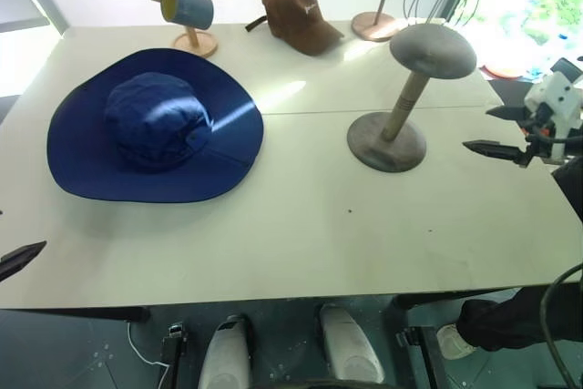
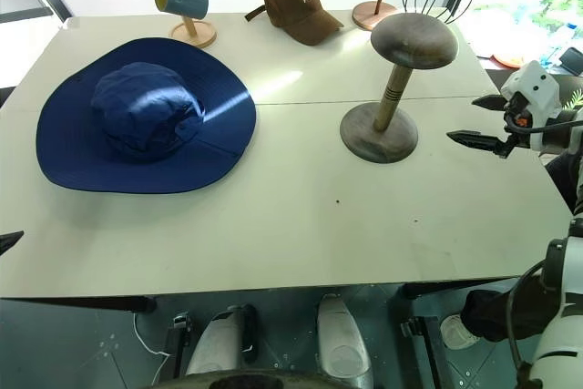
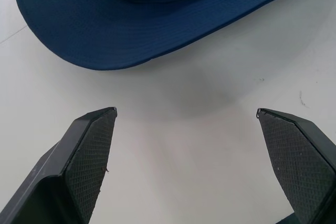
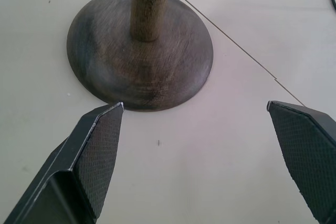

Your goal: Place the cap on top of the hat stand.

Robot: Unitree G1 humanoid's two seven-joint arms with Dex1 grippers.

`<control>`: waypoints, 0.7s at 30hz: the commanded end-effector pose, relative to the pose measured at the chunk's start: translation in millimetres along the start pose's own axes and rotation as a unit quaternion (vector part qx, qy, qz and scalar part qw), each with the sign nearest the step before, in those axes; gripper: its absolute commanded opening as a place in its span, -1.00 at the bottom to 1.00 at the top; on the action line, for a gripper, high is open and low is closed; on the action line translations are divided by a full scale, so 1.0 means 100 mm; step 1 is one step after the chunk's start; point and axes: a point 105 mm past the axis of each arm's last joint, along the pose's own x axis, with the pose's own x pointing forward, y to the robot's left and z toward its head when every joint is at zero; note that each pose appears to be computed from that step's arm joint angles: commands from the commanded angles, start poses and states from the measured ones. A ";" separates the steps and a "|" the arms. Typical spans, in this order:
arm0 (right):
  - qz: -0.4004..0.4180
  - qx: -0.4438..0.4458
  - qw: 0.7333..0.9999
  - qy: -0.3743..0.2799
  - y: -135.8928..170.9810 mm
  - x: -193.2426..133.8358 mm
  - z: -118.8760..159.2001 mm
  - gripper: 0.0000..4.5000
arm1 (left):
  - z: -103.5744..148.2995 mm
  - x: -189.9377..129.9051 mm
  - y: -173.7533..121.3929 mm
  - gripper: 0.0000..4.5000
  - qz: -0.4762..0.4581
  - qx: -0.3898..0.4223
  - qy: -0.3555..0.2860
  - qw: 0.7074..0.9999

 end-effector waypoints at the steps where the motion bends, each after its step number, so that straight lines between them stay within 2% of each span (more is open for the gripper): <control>1: -0.021 -0.015 0.999 -0.020 -0.10 -0.13 0.13 1.00 | 0.05 -0.02 0.01 0.99 0.000 0.012 -0.004 1.000; 14: 0.010 -0.011 0.999 -0.029 -0.03 -0.10 0.18 1.00 | 0.18 0.03 -0.01 0.99 -0.013 0.021 -0.017 1.000; 18: 0.021 -0.032 0.999 -0.029 -0.02 -0.12 0.26 1.00 | 0.31 0.07 -0.08 0.99 -0.034 0.051 -0.028 0.998; 21: 0.061 -0.044 0.996 -0.041 0.08 -0.14 0.40 1.00 | 0.47 0.11 -0.15 0.99 -0.063 0.088 -0.034 0.994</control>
